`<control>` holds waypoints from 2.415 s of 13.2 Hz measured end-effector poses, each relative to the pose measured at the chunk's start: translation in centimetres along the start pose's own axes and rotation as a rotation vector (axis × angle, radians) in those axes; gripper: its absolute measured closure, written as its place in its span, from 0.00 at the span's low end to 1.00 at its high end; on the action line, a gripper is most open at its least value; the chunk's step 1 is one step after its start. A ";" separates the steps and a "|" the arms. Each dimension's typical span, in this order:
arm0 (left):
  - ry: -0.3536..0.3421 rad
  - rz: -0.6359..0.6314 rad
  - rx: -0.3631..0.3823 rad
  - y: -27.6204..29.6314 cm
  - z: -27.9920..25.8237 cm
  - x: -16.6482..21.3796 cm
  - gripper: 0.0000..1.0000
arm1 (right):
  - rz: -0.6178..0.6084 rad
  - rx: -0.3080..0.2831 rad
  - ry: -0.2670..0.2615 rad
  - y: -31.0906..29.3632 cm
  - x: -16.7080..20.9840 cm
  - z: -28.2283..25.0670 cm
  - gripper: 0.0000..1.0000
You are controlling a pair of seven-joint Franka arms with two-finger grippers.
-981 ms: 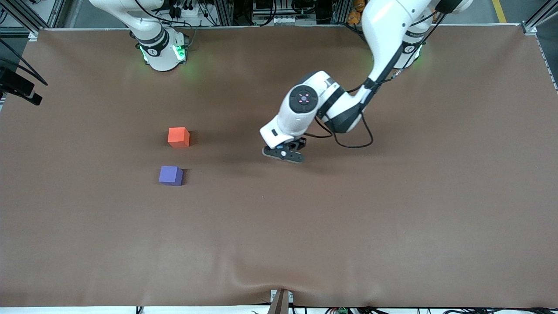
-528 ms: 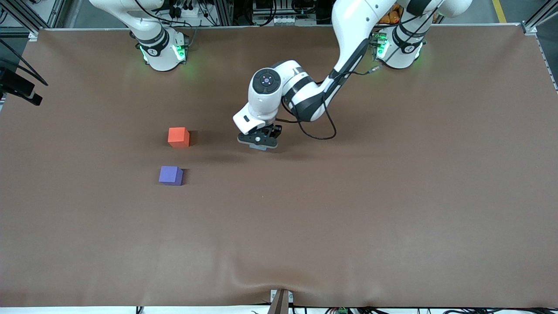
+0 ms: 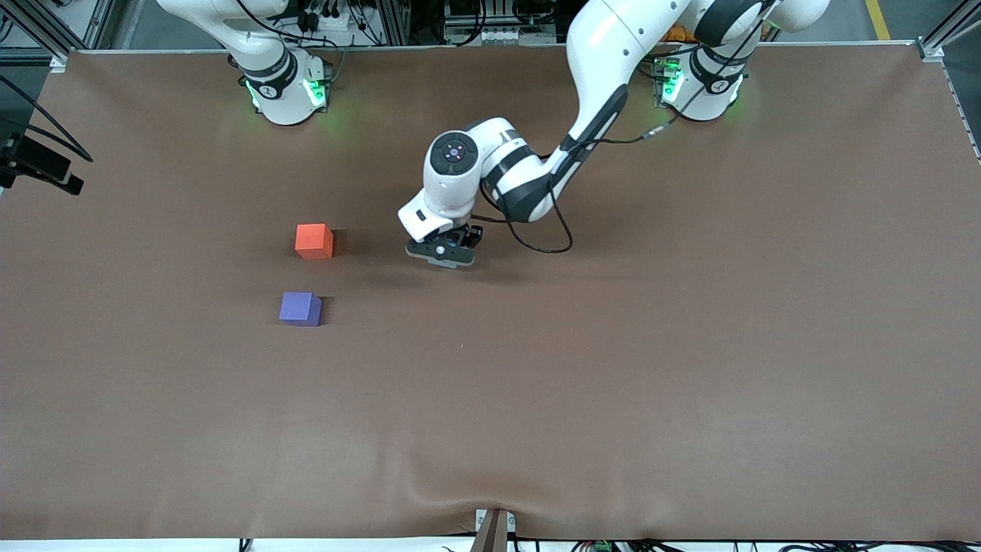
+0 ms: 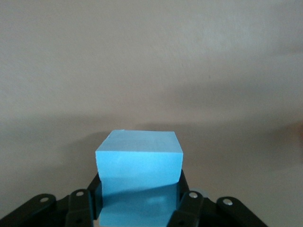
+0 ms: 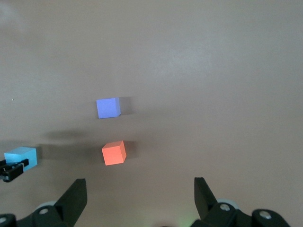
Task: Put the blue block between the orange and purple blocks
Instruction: 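Carry the cyan block with the left gripper toward the table's middle, then set down the cyan block and open the left gripper while the right gripper approaches, then move the right gripper over the cyan block while the left gripper withdraws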
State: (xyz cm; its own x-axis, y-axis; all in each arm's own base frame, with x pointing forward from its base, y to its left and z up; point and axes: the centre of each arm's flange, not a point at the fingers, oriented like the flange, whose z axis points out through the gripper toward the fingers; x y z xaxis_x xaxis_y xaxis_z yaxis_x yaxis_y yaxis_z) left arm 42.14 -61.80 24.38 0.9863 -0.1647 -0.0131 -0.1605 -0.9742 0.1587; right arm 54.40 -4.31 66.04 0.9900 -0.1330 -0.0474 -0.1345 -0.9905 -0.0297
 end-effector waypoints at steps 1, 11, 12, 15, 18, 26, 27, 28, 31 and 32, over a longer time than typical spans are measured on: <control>-0.010 0.008 0.006 0.6 0.9 -0.9 0.41 | 0.000 -0.002 -0.015 0.0 0.5 0.8 0.00; -0.014 -0.020 0.019 1.1 2.9 -1.3 0.00 | -0.124 0.014 -0.148 -8.2 3.7 8.6 0.00; 0.009 -0.030 0.000 1.4 1.0 -0.6 0.00 | -0.139 0.046 -0.161 -9.6 3.7 9.1 0.00; 0.086 -0.078 -0.017 -0.3 -8.8 3.0 0.00 | -0.120 0.098 -0.191 -13.5 4.1 11.3 0.00; 0.127 -0.190 0.007 -7.4 -20.1 7.5 0.00 | -0.072 0.075 -0.175 -20.7 3.7 14.0 0.00; 0.191 -0.463 0.066 -34.1 -38.0 14.1 0.00 | -0.001 0.033 -0.127 -33.4 0.1 24.7 0.00; 0.175 -0.452 0.087 -37.7 -39.7 13.8 0.00 | -0.003 0.014 -0.124 -34.7 -0.6 26.7 0.00; 0.155 -0.445 0.105 -41.1 -41.0 13.4 0.00 | -0.004 0.003 -0.114 -35.8 -1.3 28.8 0.00; 0.129 -0.415 0.132 -49.4 -43.9 12.1 0.00 | -0.017 -0.023 -0.108 -37.9 -3.3 35.3 0.00; 0.135 -0.408 0.136 -51.4 -44.8 11.7 0.00 | -0.003 -0.044 -0.124 -38.5 -4.1 37.6 0.00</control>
State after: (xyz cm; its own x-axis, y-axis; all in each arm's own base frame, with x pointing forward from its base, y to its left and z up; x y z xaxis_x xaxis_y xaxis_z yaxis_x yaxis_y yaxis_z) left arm 63.72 -6.73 60.28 0.9647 0.2502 0.0824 0.2480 -0.9681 0.0361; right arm 53.89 35.70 29.85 0.9771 -0.1273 -0.1702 -0.1268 -0.9918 0.0142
